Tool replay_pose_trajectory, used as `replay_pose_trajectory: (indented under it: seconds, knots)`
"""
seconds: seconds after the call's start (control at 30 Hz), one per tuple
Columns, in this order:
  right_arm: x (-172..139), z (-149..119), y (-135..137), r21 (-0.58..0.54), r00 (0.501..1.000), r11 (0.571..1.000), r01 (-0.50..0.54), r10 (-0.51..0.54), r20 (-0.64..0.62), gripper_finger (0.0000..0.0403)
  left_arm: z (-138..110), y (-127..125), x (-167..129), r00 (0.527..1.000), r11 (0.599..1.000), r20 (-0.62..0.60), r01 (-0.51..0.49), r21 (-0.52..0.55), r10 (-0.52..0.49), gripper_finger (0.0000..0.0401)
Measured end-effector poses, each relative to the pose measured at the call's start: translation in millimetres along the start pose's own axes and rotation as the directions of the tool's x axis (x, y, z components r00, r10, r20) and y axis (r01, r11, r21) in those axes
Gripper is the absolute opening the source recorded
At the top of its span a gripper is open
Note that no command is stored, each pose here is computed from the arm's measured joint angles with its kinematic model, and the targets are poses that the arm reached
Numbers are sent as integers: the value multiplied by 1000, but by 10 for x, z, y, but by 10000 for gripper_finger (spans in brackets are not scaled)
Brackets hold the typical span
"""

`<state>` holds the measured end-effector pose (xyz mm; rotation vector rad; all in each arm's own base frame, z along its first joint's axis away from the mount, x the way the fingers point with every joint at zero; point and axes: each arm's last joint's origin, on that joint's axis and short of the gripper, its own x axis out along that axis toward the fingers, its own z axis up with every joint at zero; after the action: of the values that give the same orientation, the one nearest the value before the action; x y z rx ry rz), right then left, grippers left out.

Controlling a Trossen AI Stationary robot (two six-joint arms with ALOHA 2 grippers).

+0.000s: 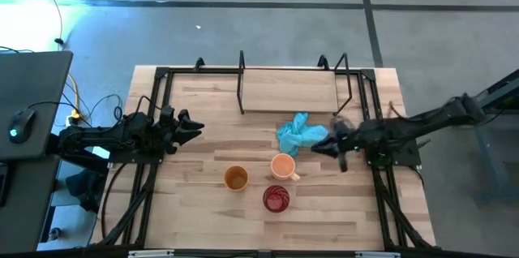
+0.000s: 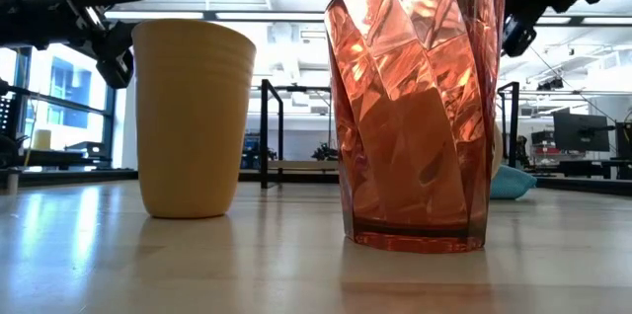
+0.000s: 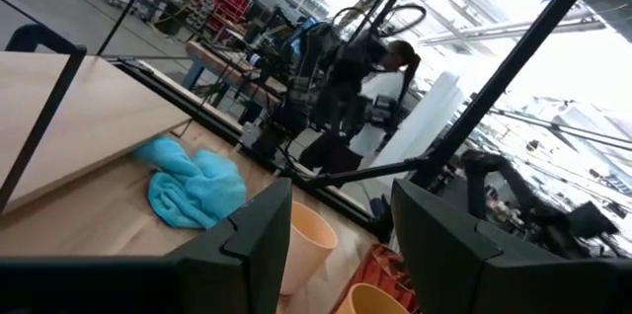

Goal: Stack small to large cups/mugs on shelf
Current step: Put the orange mug on the shelf

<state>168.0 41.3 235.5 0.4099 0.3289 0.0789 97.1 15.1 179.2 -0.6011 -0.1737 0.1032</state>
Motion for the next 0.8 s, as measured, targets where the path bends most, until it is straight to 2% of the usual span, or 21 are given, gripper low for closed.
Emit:
replay_pose_trajectory:
  seconds: [0.1, 0.27, 0.4, 0.57, 0.8]
  knots:
    - [165, 38, 113, 25, 997, 1000, 10, -8, -79, 53, 1, -1, 0, 1000, 1000, 0, 0, 0, 0, 166]
    - [372, 121, 325, 84, 990, 996, -2, 14, -143, 128, -5, 2, 0, 1000, 1000, -8, 2, 1, -2, 166]
    - [455, 72, 456, 145, 973, 989, 23, 11, -232, 176, -31, 14, -1, 999, 1000, -42, -3, 0, 3, 166]
    - [489, -139, 572, 252, 945, 956, 148, -62, -321, 183, -79, 44, -5, 995, 1000, -95, -27, 0, 26, 166]
    - [564, -358, 731, 281, 948, 926, 250, -175, -267, 170, -94, 53, -6, 993, 999, -113, -34, 2, 34, 166]
